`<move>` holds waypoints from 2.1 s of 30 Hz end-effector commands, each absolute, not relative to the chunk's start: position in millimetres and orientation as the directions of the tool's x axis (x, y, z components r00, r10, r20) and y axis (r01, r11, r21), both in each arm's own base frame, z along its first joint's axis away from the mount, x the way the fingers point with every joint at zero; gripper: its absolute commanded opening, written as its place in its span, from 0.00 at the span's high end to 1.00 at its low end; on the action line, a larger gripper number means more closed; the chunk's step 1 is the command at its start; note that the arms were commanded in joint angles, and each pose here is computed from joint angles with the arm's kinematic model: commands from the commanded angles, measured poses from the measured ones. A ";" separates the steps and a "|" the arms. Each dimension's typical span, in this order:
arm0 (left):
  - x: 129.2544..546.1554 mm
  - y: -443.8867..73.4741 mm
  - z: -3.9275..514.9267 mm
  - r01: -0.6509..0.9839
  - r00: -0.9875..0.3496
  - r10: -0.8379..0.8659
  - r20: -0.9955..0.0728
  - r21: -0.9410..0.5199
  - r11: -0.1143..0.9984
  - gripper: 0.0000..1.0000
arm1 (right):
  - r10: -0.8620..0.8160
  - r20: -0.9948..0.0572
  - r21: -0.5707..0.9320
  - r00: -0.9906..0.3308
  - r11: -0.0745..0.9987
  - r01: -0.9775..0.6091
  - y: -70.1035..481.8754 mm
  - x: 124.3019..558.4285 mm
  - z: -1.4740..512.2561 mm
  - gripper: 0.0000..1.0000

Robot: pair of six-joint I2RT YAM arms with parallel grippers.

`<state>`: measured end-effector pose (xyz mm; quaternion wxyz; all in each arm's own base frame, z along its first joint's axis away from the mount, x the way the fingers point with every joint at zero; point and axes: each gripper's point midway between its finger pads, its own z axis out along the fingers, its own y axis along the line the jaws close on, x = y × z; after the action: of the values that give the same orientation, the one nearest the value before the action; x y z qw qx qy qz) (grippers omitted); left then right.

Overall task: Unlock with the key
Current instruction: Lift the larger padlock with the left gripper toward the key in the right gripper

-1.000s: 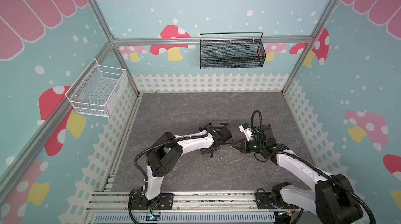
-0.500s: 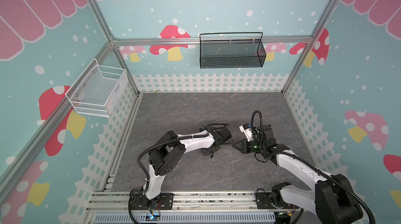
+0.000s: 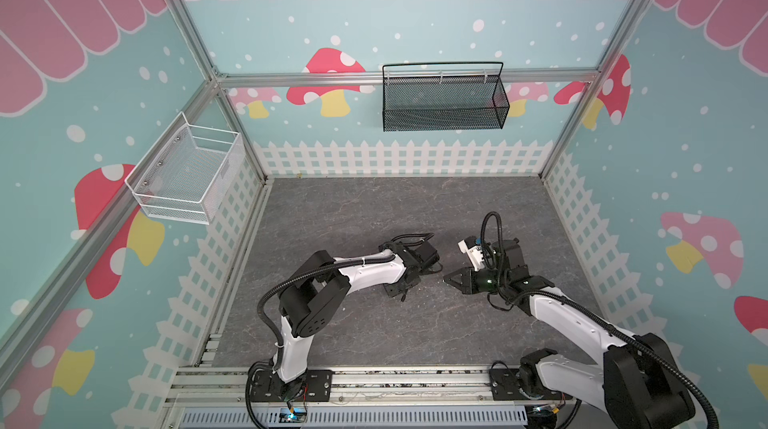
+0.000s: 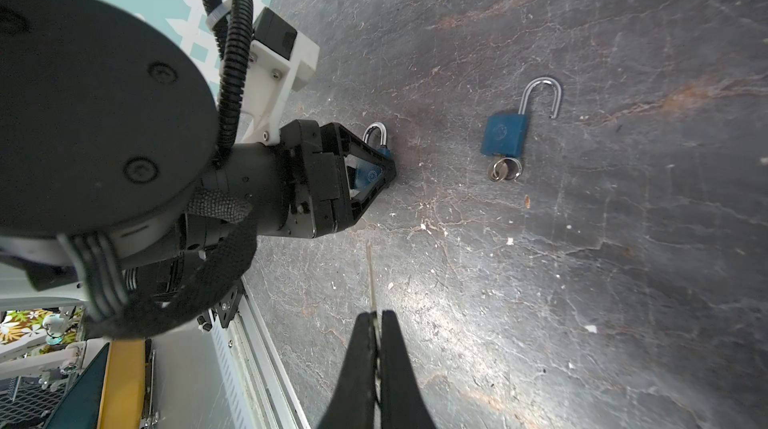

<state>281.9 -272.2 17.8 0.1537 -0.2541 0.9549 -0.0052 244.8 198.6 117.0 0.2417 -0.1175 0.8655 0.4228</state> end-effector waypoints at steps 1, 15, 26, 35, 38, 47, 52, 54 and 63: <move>278.2 -261.7 -8.6 -0.525 -0.812 -0.520 -0.265 -0.056 0.849 0.52 | 0.004 -0.516 0.679 -0.857 0.612 -0.406 197.0 241.3 115.3 1.00; 285.3 -265.8 1.0 -0.469 -0.838 -0.469 -0.278 -0.071 0.880 0.75 | 0.012 -0.511 0.691 -0.860 0.600 -0.403 198.2 239.6 118.8 1.00; 301.7 -276.4 69.7 -0.423 -0.807 -0.478 -0.346 -0.225 0.877 1.00 | -0.008 -0.474 0.697 -0.880 0.607 -0.381 199.2 234.5 112.5 1.00; 304.8 -291.2 126.0 -0.382 -0.783 -0.516 -0.347 -0.385 0.840 1.00 | -0.072 -0.472 0.655 -0.879 0.639 -0.404 212.5 225.3 108.0 1.00; 305.8 -298.2 146.6 -0.335 -0.788 -0.504 -0.353 -0.442 0.832 1.00 | -0.094 -0.490 0.645 -0.867 0.630 -0.433 224.9 221.3 112.5 1.00; 300.5 -295.9 190.4 -0.270 -0.780 -0.510 -0.364 -0.539 0.798 1.00 | -0.052 -0.600 0.648 -0.798 0.553 -0.523 263.1 229.8 152.0 1.00; 297.2 -289.7 200.2 -0.274 -0.769 -0.529 -0.359 -0.563 0.780 1.00 | 0.000 -0.640 0.643 -0.768 0.548 -0.536 267.2 236.9 169.4 1.00; 297.1 -287.7 201.5 -0.289 -0.760 -0.548 -0.351 -0.572 0.767 1.00 | 0.022 -0.655 0.646 -0.755 0.536 -0.544 270.5 238.9 177.1 1.00; 298.0 -280.5 207.5 -0.341 -0.716 -0.613 -0.334 -0.600 0.724 1.00 | 0.088 -0.680 0.655 -0.728 0.518 -0.550 279.7 244.6 196.9 1.00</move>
<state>292.6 -287.6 194.0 0.2458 -0.2417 0.9065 -0.2438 236.6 274.4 168.9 0.3059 -0.1537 0.8231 0.4531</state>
